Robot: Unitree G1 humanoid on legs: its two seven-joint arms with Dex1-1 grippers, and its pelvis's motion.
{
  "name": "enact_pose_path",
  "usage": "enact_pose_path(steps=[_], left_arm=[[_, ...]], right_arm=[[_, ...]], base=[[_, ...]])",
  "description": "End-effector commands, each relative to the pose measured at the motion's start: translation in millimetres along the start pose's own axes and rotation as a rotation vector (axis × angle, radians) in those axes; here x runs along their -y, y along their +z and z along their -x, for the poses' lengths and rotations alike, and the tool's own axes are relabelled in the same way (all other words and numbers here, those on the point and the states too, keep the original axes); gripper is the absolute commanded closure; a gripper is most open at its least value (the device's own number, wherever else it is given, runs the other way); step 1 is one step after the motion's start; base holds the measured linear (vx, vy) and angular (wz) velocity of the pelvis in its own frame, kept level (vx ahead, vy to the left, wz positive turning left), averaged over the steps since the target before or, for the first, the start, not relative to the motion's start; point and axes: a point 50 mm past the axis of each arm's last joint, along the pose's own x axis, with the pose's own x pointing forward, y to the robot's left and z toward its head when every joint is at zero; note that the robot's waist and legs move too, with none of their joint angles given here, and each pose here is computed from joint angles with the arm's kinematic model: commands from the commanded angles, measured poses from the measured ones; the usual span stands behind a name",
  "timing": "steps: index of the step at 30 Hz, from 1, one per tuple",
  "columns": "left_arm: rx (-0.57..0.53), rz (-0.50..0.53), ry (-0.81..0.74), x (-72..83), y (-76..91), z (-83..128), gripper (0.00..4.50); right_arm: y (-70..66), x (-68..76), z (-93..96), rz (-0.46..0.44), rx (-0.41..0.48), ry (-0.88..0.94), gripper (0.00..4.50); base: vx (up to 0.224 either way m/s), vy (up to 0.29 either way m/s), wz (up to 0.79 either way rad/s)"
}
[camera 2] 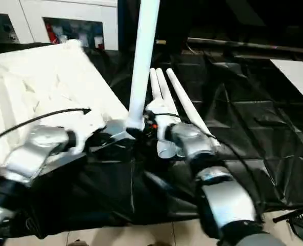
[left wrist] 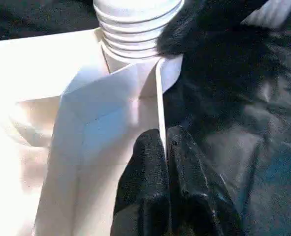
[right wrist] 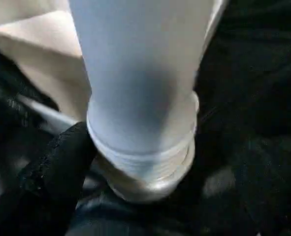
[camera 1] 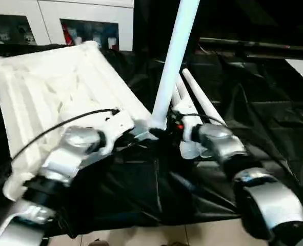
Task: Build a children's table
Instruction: Rotate leg to tighten
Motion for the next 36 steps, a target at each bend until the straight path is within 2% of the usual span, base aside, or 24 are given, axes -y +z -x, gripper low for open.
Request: enact_pose_path(steps=[1,10,20,27,35,36], left_arm=[[-0.035,0.012,-0.096,9.9,-14.2,-1.2,4.50],[-0.002,-0.028,-0.213,16.0,-14.0,7.7,4.50],[-0.006,-0.038,-0.242,15.7,-14.6,9.5,4.50],[-0.012,-0.040,-0.252,16.8,-15.3,10.6,4.50],[-0.017,-0.040,-0.253,16.4,-16.3,11.9,4.50],[-0.018,-0.040,-0.253,16.3,-16.3,11.9,4.50]], right_arm=[[1.3,2.0,6.4,0.020,0.012,0.037,0.08],[-1.1,-2.7,8.5,0.034,0.020,0.114,0.08],[0.1,-7.7,7.8,0.036,0.046,0.183,0.08],[-2.7,-12.6,4.7,0.039,0.041,0.210,0.75],[-5.0,-15.1,2.8,0.033,0.038,0.217,1.23],[-5.2,-15.3,2.7,0.031,0.039,0.218,1.49]], base=[[0.000,0.000,0.00],[0.000,0.000,0.00],[0.000,0.000,0.00],[0.000,0.000,0.00],[0.000,0.000,0.00],[0.000,0.000,0.00]])
